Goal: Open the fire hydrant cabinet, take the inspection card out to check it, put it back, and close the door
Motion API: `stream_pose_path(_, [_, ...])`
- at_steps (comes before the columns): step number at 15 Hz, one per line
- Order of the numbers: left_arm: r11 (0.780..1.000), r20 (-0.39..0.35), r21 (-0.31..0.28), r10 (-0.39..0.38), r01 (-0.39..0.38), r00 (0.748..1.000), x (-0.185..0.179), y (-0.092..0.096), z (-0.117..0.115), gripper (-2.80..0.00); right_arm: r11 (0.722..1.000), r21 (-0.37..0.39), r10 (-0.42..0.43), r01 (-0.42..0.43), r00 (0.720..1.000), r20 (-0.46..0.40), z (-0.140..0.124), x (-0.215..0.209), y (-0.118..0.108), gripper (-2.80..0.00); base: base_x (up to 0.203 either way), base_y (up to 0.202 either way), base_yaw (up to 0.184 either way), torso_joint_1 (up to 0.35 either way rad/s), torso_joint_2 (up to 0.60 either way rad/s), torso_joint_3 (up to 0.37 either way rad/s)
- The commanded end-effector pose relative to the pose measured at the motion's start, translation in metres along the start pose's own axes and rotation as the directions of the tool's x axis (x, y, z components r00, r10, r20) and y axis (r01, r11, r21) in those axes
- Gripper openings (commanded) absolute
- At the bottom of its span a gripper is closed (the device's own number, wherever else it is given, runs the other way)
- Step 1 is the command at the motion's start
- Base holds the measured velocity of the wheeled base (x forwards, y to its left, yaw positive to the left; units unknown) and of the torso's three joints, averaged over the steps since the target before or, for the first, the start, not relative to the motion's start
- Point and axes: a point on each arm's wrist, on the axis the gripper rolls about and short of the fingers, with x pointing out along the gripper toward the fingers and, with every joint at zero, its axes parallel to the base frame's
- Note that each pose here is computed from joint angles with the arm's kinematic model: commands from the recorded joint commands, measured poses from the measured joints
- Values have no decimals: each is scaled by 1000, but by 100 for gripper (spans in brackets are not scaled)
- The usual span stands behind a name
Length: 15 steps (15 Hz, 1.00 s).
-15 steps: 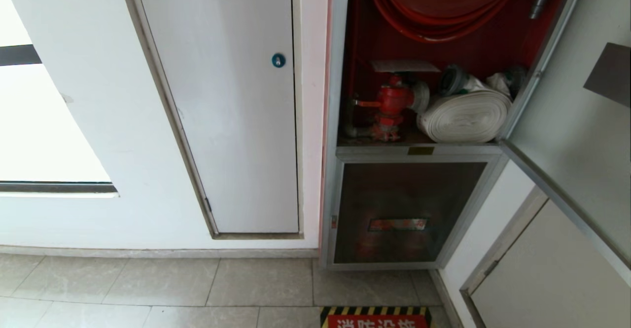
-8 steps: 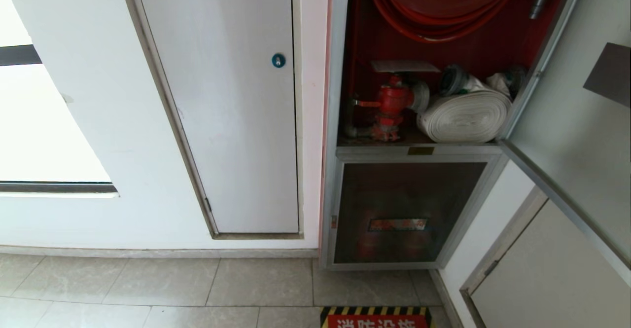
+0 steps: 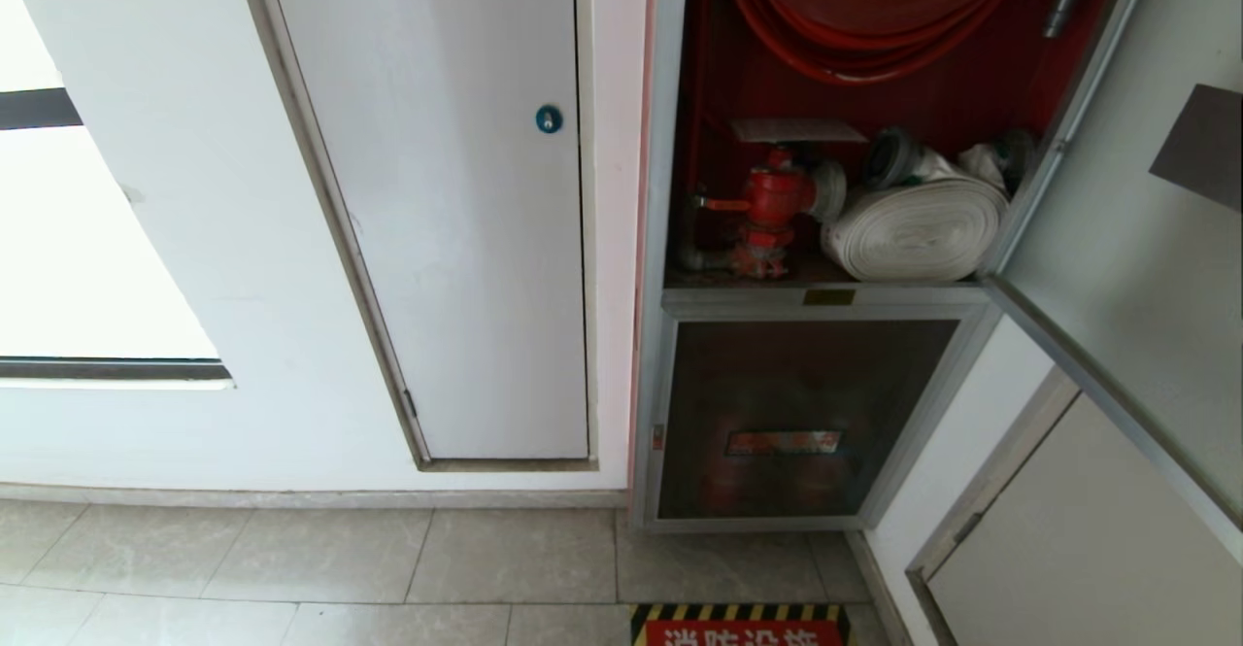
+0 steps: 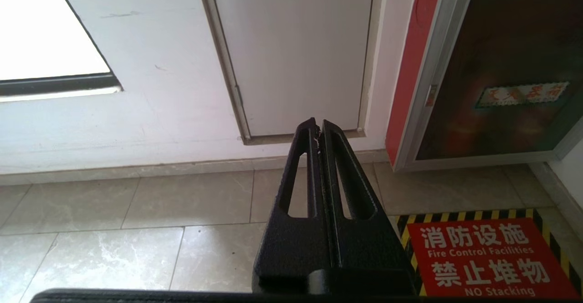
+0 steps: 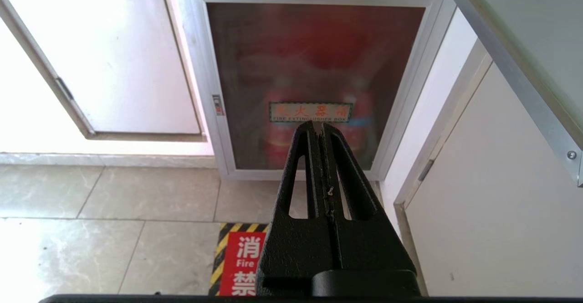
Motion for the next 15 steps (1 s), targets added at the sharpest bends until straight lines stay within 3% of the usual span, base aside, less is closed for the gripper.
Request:
stream_pose_path(1, [1000,-1,0,0,0,1000,0,0,0,-280,1000,3,0,0,1000,-4,0,0,0,-280,0,0,0,0,0,0])
stream_pose_path(4, [1000,-1,1,0,0,1000,0,0,0,-280,999,38,-5,5,1000,-3,0,0,0,-280,0,0,0,0,0,0])
stream_pose_path(15, [1000,2,-22,3,-3,1000,0,0,0,-280,999,40,-5,5,1000,3,0,0,0,-280,0,0,0,0,0,0])
